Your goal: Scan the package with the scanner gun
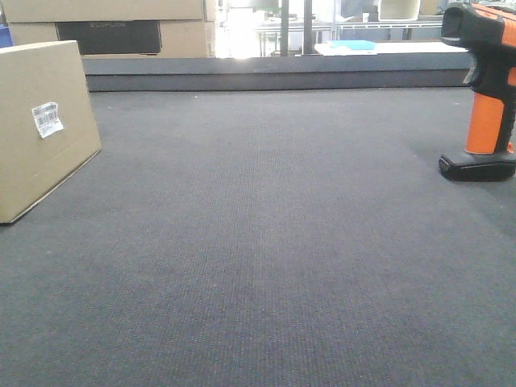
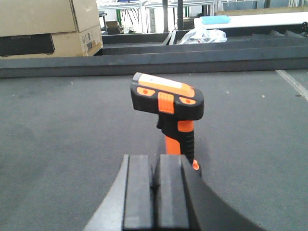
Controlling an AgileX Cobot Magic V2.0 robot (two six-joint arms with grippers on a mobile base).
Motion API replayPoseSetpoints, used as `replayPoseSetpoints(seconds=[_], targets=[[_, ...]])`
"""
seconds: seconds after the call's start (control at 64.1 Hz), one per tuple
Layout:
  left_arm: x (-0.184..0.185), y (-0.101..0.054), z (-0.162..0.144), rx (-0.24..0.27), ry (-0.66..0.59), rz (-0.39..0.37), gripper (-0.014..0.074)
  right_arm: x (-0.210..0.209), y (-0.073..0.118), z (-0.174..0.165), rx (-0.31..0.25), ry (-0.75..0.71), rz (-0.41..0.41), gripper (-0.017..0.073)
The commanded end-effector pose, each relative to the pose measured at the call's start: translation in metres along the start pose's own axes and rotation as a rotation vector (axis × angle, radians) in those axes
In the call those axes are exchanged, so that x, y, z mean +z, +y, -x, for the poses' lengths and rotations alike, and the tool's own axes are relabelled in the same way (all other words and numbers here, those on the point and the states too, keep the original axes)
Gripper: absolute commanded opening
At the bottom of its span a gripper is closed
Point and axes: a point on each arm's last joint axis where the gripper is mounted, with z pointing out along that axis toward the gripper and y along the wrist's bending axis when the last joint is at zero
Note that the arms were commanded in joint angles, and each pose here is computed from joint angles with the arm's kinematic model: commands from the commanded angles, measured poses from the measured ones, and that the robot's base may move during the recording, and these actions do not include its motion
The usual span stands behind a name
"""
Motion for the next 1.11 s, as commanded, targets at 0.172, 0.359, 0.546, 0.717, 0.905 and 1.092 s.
replayPoseSetpoints(seconds=[0.172, 0.359, 0.546, 0.717, 0.905, 1.092], targets=[[-0.027, 0.0, 0.002, -0.011, -0.181, -0.025, -0.0111, -0.029, 0.001, 0.007, -0.013, -0.116, 0.014, -0.0158], [-0.035, -0.001, 0.003, -0.011, -0.227, -0.032, -0.0111, -0.032, 0.001, 0.008, -0.013, -0.136, 0.017, -0.0158], [-0.035, -0.001, 0.003, -0.011, -0.227, -0.032, -0.0111, -0.032, 0.001, 0.008, -0.013, -0.136, 0.017, -0.0158], [-0.035, -0.001, 0.003, -0.011, -0.227, -0.032, -0.0111, -0.032, 0.001, 0.008, -0.013, -0.136, 0.017, -0.016], [-0.035, -0.001, 0.003, -0.011, -0.227, -0.032, -0.0111, -0.032, 0.001, 0.008, -0.013, -0.139, 0.017, -0.0162], [-0.035, -0.001, 0.003, -0.011, -0.227, -0.032, -0.0111, -0.033, -0.004, -0.02, -0.14, -0.197, -0.02, -0.0162]])
